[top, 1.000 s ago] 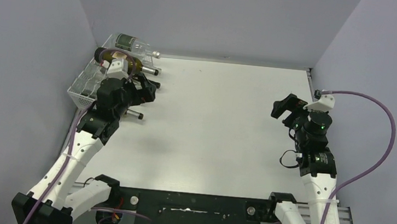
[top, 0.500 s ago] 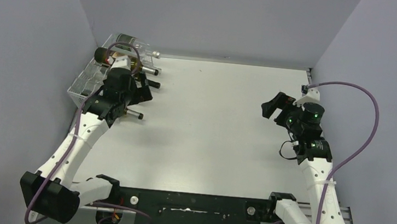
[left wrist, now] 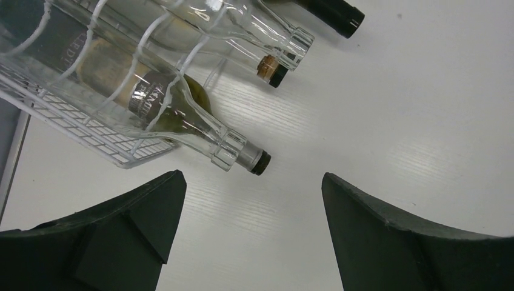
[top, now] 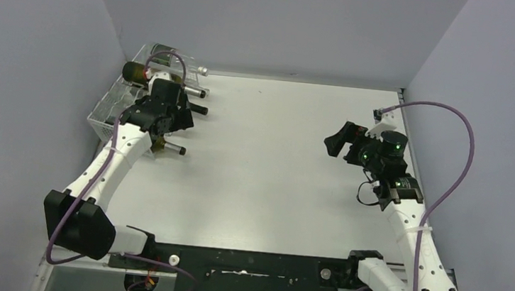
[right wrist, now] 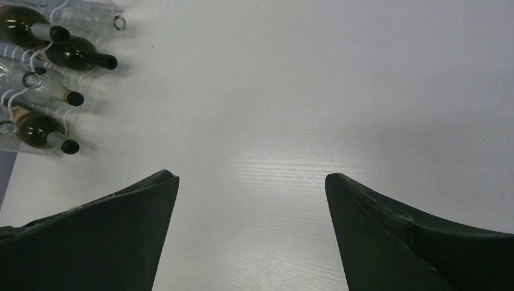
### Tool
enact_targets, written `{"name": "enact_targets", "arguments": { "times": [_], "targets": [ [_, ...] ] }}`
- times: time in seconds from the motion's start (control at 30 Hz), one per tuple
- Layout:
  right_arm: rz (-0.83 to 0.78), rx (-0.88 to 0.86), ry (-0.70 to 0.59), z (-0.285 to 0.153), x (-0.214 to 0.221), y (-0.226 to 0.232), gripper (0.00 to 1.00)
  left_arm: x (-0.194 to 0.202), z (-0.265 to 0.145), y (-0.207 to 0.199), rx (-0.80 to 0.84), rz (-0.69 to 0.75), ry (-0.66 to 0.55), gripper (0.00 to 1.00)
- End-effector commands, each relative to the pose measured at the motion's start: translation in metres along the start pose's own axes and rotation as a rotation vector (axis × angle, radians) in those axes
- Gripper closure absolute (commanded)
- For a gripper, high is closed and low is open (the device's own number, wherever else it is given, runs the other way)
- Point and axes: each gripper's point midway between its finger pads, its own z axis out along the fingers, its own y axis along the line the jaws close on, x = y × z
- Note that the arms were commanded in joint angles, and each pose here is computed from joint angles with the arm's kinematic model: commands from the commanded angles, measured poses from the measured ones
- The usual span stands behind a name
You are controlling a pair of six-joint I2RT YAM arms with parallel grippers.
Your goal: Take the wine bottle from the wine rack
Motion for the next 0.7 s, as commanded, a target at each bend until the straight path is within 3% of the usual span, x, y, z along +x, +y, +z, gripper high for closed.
{"name": "enact_targets", "arguments": {
  "times": [0.0, 0.23, 0.4, 0.57, 0.67],
  "targets": [
    [-0.032, -0.027, -0.032, 0.007, -0.007, 0.012, 0.02, -0.024, -0.015, 0.006, -0.009, -0.17, -0.108, 0.16],
    [-0.025, -0.045, -0.016, 0.012, 0.002, 0.021, 0.02, -0.03, -0.013, 0.022, 0.025, -0.483, -0.21, 0.26],
    [-0.018, -0.046, -0.012, 0.013, 0.004, 0.022, 0.02, -0.029, 0.007, 0.031, 0.035, -0.654, -0.176, 0.18],
    [-0.009, -0.034, -0.017, 0.012, 0.006, 0.02, 0.02, -0.027, 0.033, 0.034, 0.027, -0.715, -0.113, 0.36],
    [-0.007, -0.033, -0.019, 0.011, 0.006, 0.02, 0.02, -0.021, 0.044, 0.027, 0.037, -0.754, -0.084, 0.38]
  ]
}}
